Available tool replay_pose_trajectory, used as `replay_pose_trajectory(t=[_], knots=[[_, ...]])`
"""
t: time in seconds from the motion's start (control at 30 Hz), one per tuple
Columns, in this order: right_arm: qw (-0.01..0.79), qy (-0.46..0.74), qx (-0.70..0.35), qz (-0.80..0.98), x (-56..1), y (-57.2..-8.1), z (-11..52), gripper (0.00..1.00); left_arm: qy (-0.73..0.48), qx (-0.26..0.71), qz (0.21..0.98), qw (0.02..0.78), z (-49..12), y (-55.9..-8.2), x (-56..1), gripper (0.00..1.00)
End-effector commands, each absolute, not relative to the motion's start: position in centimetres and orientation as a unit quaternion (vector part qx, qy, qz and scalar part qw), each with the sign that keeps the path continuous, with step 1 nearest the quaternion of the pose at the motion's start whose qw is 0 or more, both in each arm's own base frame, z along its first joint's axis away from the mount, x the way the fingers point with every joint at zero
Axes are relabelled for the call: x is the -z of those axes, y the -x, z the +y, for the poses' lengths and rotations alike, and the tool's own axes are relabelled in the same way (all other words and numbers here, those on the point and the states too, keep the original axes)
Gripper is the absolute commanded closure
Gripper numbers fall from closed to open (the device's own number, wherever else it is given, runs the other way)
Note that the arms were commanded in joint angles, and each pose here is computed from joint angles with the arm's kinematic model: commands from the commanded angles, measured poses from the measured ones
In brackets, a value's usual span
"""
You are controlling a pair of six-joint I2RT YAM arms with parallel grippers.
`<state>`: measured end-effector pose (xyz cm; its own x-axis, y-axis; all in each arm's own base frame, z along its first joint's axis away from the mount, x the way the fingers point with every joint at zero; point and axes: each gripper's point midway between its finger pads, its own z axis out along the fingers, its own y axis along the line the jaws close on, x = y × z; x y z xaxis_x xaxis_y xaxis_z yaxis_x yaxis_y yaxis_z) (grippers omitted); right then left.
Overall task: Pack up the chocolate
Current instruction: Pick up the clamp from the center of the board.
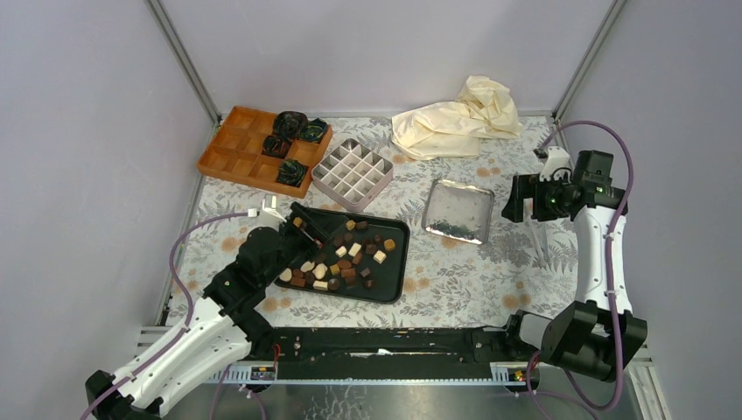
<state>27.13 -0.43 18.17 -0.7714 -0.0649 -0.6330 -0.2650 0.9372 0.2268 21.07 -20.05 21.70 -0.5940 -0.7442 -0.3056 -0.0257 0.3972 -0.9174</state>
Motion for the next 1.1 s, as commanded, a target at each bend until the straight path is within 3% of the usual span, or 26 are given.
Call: replay_pose_trajectory(t=[0.0, 0.23, 0.63, 0.87, 1.07], knots=[[0.351, 0.041, -0.135, 0.926, -18.2, -28.7, -2.9, 0.0, 0.241, 0.503, 0.728, 0.399, -20.5, -21.8, -24.2, 0.01], [0.349, 0.019, -0.077, 0.934, -16.4, -28.8, -6.1, 0.06, 0.228, 0.484, 0.757, 0.376, -21.8, -22.4, -22.6, 0.01], [0.287, 0.009, -0.018, 0.958, -11.9, -32.6, -11.1, 0.45, 0.209, 0.487, 0.755, 0.386, -22.3, -22.8, -23.4, 0.01], [0.256, 0.009, 0.014, 0.967, -9.8, -35.2, -14.0, 0.49, 0.199, 0.492, 0.744, 0.407, -21.8, -22.7, -23.4, 0.01], [0.215, -0.007, -0.016, 0.977, -6.2, -37.3, -14.5, 0.6, 0.172, 0.468, 0.733, 0.464, -20.7, -23.4, -25.2, 0.01]])
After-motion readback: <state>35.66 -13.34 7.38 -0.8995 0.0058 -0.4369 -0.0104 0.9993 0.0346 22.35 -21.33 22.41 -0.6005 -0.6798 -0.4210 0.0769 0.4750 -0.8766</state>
